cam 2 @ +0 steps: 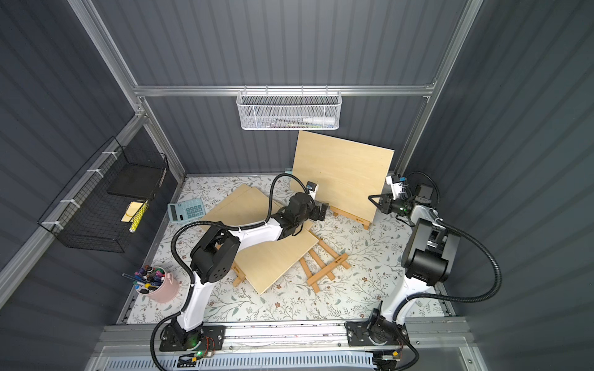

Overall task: Assemble the easel
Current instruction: Move the easel to the center of the board.

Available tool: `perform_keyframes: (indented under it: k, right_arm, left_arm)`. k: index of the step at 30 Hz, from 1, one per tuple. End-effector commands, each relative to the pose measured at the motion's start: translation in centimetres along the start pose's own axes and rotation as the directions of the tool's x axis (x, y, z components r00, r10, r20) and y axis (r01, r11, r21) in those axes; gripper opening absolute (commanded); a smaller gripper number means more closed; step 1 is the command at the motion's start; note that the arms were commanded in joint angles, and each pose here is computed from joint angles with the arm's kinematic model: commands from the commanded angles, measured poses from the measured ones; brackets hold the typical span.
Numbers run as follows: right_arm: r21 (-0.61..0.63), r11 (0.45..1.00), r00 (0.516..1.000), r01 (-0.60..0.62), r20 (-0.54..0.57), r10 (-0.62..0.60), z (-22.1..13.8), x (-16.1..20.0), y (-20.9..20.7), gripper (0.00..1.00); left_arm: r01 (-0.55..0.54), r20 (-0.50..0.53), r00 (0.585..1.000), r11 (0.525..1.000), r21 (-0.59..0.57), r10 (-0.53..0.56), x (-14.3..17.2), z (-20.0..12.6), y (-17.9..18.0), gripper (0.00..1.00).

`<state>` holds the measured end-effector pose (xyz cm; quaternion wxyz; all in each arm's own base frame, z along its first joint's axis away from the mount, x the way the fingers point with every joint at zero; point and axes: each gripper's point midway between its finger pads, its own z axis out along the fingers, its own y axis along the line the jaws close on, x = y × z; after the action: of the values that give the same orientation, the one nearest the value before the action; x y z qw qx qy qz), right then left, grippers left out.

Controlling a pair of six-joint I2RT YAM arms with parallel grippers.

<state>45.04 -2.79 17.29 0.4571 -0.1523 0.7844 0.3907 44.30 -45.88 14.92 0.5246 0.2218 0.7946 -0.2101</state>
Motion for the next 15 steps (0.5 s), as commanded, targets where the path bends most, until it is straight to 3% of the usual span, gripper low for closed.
perform_keyframes:
  k: [1,5,15]
  right_arm:
    - [0.077,0.996,0.997,-0.033,-0.06,0.038,0.7,1.3,0.0,0.0]
    - [0.091,0.996,0.996,-0.017,-0.088,0.025,1.5,1.9,1.0,0.0]
    - [0.225,0.967,0.984,0.119,-0.158,-0.084,5.0,4.3,4.2,0.0]
  left_arm:
    - [-0.044,-0.009,0.999,0.998,0.046,0.045,0.2,-0.2,-2.5,0.99]
    - [-0.025,-0.03,0.999,0.992,0.121,0.029,1.1,-0.3,-5.4,0.99]
    - [0.26,-0.099,0.965,0.938,0.228,-0.243,2.8,-0.3,-8.4,0.99]
